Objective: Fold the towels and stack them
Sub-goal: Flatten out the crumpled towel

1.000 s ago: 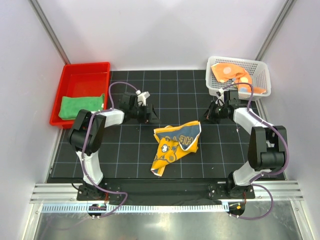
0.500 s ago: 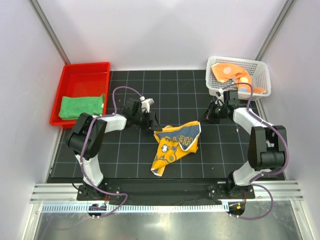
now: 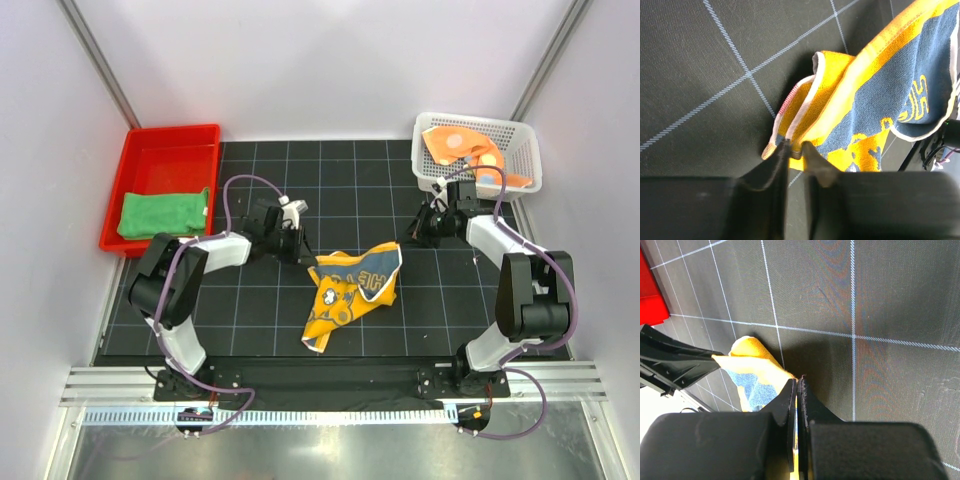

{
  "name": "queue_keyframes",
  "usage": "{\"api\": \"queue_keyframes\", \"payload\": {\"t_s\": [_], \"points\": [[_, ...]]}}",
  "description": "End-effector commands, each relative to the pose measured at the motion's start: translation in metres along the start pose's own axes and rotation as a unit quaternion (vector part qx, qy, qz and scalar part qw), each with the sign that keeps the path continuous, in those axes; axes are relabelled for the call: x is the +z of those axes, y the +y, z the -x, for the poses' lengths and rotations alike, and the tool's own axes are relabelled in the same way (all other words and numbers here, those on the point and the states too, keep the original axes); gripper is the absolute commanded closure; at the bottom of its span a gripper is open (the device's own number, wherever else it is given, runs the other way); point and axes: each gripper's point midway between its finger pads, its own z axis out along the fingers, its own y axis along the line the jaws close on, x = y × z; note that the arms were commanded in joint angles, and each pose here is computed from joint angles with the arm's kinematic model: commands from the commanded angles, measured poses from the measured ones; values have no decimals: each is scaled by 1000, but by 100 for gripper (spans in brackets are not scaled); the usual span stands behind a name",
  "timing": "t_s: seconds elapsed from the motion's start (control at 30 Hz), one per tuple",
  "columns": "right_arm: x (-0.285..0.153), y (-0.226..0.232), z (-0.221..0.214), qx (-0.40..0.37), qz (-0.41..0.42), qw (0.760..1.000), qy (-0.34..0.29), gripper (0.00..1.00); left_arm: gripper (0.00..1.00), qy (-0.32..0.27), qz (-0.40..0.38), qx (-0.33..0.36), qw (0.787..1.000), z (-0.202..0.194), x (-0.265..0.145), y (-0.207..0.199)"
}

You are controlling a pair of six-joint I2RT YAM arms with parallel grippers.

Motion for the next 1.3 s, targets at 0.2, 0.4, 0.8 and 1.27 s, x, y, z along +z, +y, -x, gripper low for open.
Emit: {"api": "queue_keyframes", "payload": {"t_s": [0.2, 0.4, 0.8, 1.27], "points": [[-37, 44, 34, -46, 16, 996, -75, 99, 100, -57, 17, 57, 997, 66, -35, -39], [-148, 174, 93, -180, 53, 950, -251, 99, 100, -193, 139, 143, 961, 185, -167, -109], [-355, 286, 3, -295, 288, 806, -424, 99, 100, -312, -13, 194, 930, 147, -325, -263], [-430, 292, -73, -289, 386, 762, -433, 99, 100, -336, -147, 188, 911, 94, -377, -319]]}}
